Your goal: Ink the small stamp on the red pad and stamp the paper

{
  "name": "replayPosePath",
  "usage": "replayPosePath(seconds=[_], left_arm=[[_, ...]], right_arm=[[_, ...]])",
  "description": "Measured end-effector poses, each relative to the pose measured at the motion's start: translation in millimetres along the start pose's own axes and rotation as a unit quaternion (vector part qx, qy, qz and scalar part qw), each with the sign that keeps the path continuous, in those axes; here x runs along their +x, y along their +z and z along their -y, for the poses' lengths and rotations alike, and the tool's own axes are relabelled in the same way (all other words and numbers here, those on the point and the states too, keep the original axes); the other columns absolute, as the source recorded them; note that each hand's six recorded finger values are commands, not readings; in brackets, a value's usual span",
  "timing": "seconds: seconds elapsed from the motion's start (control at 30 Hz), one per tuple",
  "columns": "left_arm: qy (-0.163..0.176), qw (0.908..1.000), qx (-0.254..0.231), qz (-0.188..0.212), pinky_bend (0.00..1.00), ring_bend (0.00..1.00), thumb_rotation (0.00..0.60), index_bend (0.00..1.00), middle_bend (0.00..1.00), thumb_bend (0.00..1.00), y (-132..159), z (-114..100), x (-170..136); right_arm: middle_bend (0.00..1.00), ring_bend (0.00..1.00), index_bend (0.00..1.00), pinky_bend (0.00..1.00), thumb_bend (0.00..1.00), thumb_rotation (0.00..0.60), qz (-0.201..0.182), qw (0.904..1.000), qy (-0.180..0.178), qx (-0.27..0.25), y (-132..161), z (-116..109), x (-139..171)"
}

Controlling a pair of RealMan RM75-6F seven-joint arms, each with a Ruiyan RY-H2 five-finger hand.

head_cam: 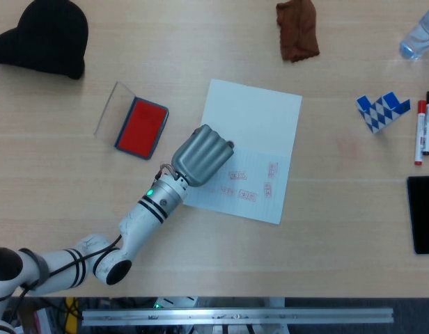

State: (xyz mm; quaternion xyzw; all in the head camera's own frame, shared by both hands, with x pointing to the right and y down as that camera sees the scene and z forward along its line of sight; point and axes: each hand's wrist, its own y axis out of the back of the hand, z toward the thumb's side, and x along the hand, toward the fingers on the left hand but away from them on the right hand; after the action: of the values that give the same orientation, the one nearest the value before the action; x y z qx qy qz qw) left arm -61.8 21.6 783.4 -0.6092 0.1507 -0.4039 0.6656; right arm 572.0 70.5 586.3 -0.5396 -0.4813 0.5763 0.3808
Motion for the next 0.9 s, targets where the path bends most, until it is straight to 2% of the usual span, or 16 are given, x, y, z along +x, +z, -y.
replayPosePath(seconds=[0.27, 0.37, 0.67, 0.9], left_arm=[[0.028, 0.9995, -0.016, 0.001, 1.0, 1.0, 0.6, 0.66, 1.0, 0.34, 1, -26, -3], [0.03, 0.9995, -0.012, 0.007, 1.0, 1.0, 0.6, 0.66, 1.0, 0.34, 6, -30, -4], [0.024, 0.9994, 0.012, 0.02, 1.0, 1.0, 0.6, 0.66, 1.0, 0.34, 21, -25, -3], [0.02, 0.9992, 0.029, 0.017, 1.0, 1.0, 0.6, 0.66, 1.0, 0.34, 19, -18, -2]], right_arm=[[0.31, 0.31, 0.22, 0.39, 0.26, 0.6, -0.005, 1.0, -0.001, -0.003, 2, 1, -1], [0.31, 0.31, 0.22, 0.39, 0.26, 0.6, -0.004, 1.0, 0.0, -0.004, 2, 1, -1], [0.31, 0.31, 0.22, 0.39, 0.26, 0.6, 0.002, 1.0, -0.001, -0.003, -3, -1, 2], [0.31, 0.31, 0.22, 0.39, 0.26, 0.6, 0.002, 1.0, -0.001, -0.003, -4, -1, 2]])
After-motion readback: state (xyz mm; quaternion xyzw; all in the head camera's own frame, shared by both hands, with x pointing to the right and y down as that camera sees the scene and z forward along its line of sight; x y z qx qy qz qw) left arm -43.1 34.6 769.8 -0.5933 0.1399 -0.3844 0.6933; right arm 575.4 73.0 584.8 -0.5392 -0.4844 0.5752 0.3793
